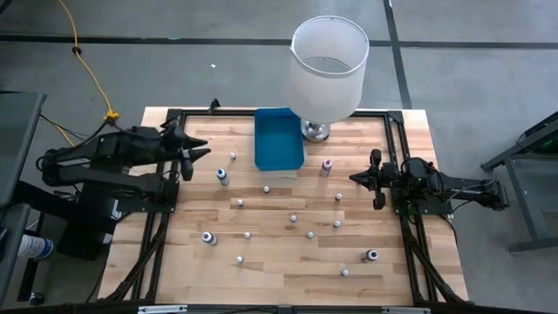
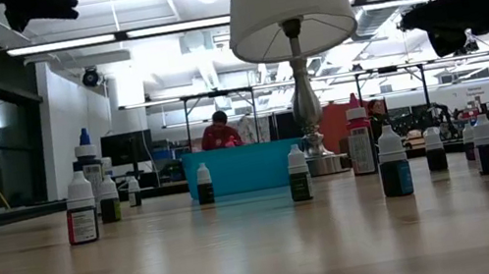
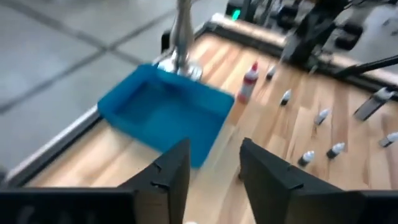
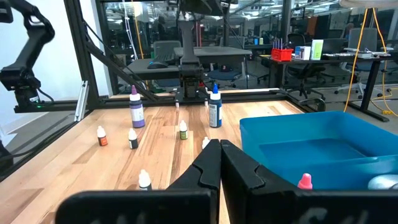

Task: Pick & Place food coloring
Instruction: Put the big blue food coloring bottle into the blue bin

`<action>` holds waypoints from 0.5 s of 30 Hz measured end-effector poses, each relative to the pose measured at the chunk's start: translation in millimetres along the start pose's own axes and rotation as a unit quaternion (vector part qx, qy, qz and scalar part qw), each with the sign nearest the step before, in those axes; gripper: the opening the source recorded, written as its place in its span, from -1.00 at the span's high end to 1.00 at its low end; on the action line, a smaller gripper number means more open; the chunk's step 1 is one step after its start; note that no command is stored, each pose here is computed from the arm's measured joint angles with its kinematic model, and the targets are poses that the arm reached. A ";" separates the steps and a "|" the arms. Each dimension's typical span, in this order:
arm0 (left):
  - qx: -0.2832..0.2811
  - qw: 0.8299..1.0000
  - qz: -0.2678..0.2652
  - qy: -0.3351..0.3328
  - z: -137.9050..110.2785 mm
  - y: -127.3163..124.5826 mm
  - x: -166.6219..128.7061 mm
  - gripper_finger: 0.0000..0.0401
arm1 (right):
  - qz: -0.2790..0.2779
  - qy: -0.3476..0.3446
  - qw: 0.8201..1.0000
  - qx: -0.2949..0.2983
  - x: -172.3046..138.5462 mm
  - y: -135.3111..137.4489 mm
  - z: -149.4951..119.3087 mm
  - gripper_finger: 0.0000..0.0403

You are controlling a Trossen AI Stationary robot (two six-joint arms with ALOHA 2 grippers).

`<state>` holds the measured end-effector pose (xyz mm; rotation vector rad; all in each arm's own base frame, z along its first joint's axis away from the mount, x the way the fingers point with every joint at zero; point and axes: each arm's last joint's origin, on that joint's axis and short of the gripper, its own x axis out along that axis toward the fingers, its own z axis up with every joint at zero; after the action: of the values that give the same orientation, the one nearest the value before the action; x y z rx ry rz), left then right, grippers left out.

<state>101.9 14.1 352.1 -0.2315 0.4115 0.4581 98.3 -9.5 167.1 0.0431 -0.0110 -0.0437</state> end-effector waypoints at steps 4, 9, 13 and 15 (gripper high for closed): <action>-0.020 0.997 0.033 0.073 18.3 -4.5 0.3 0.16 | 0.000 0.000 1.000 0.000 0.0 0.0 0.0 1.00; -0.010 0.979 0.094 0.180 40.1 -1.3 7.1 0.00 | 0.000 0.000 1.000 0.000 0.0 0.0 -0.1 1.00; -0.006 0.956 0.117 0.269 48.1 2.0 21.3 -0.09 | 0.000 0.000 1.000 0.000 0.0 0.0 0.0 1.00; -0.005 0.946 0.110 0.304 48.3 2.5 29.3 -0.11 | 0.000 0.000 1.000 0.000 0.0 0.0 -0.1 1.00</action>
<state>140.7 42.2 382.2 -0.3390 1.0491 0.6050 98.3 -9.5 166.9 0.0428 -0.0105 -0.0438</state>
